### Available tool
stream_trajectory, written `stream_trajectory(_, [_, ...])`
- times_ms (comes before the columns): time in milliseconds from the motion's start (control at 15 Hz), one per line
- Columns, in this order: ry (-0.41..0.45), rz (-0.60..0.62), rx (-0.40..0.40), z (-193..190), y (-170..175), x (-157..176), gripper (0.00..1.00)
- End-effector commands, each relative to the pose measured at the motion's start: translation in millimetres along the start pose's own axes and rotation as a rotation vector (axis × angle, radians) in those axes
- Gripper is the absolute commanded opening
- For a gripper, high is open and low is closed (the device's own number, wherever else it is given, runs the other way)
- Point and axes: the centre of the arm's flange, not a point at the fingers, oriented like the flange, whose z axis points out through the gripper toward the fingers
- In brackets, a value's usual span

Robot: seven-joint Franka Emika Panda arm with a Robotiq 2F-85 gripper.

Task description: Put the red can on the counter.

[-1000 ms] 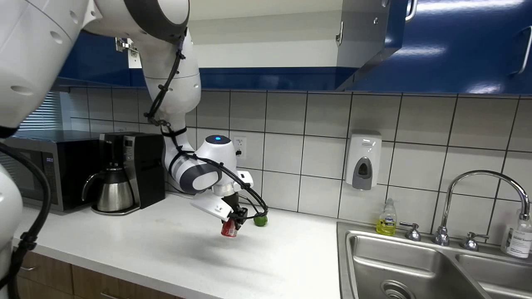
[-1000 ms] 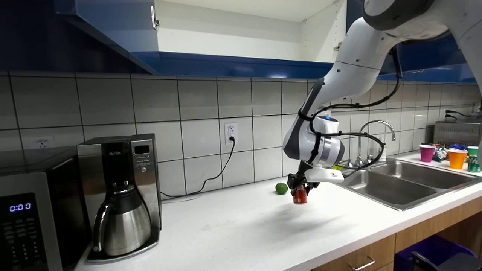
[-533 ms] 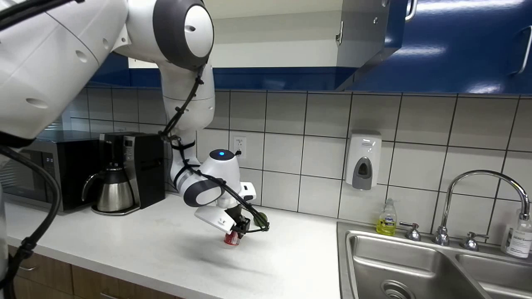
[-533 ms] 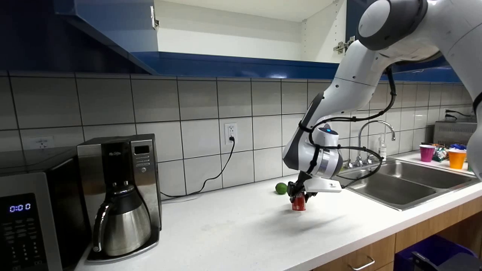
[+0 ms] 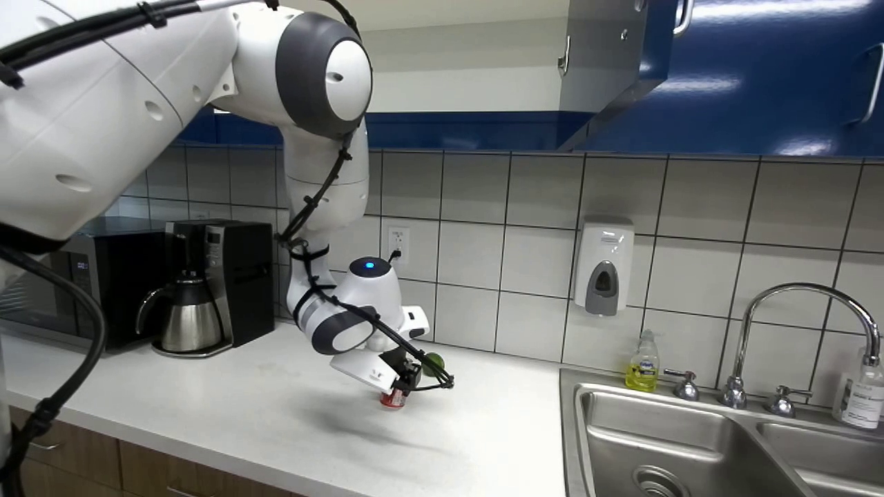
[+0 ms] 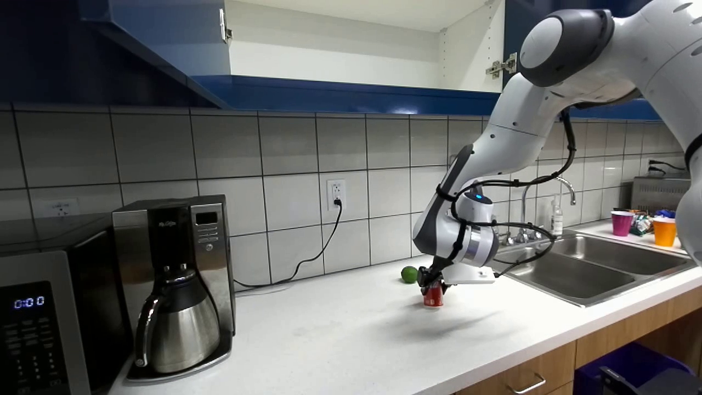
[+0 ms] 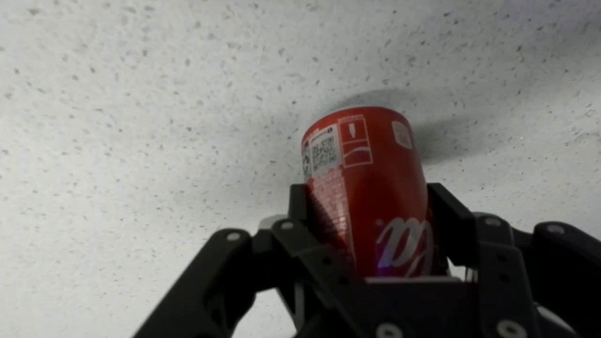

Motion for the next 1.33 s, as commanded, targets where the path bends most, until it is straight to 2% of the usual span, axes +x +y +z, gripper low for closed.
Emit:
stream_trajectory(0, [0.034, -0.025, -0.001, 4, 5, 2, 0.39])
stream_trajectory(67, [0.029, -0.027, 0.0, 4, 4, 2, 0.89])
stream_trajectory(133, [0.03, -0.026, -0.001, 3, 5, 2, 0.9])
stream_trajectory(200, [0.027, -0.024, -0.001, 1, 5, 3, 0.97])
stream_trajectory(467, [0.017, -0.011, -0.008, -15, 12, 3, 1.0])
stream_trajectory(800, [-0.007, -0.003, -0.037, -57, 30, 4, 1.0])
stream_trajectory(1267, [-0.12, -0.027, -0.034, -127, 38, -6, 1.0])
